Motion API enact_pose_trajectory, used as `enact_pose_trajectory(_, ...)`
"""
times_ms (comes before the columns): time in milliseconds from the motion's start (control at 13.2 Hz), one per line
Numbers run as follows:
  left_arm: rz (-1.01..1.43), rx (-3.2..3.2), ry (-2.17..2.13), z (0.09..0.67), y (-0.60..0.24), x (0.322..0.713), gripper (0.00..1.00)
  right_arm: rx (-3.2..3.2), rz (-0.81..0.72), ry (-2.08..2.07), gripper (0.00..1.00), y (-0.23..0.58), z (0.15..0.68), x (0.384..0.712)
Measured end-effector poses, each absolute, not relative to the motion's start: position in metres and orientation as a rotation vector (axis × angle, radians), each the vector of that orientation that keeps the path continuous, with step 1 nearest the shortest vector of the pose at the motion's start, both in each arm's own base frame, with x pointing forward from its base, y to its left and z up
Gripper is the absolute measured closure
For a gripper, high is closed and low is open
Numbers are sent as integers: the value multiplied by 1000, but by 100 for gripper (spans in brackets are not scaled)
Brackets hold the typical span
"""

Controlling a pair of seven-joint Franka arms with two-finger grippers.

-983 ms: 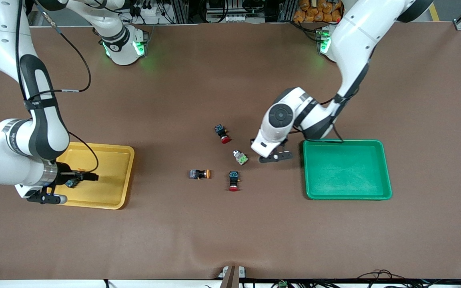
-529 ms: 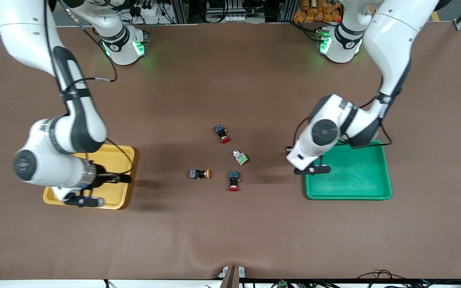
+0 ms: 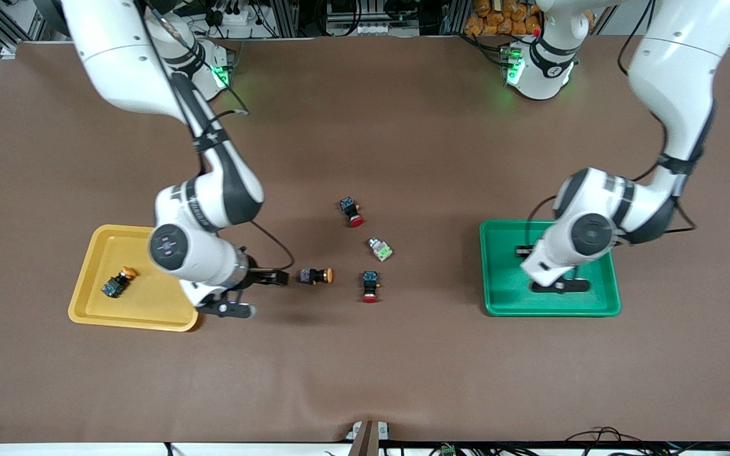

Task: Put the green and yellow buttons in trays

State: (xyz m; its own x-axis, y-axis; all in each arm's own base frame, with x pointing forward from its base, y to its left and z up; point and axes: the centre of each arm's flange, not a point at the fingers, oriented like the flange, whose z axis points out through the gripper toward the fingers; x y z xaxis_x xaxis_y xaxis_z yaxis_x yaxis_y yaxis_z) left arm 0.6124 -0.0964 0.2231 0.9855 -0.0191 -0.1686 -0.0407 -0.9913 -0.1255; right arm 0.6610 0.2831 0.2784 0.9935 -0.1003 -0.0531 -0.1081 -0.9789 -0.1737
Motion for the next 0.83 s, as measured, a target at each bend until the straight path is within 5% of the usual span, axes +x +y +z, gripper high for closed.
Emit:
enact_pose_trajectory(756, 232, -3018, 243, 183, -9, 614, 34, -2962, -41, 32, 0, 363, 200, 629)
enact_pose_trajectory(832, 230, -3019, 247, 184, -10, 615, 28, -2967, -30, 25, 0, 365, 193, 626)
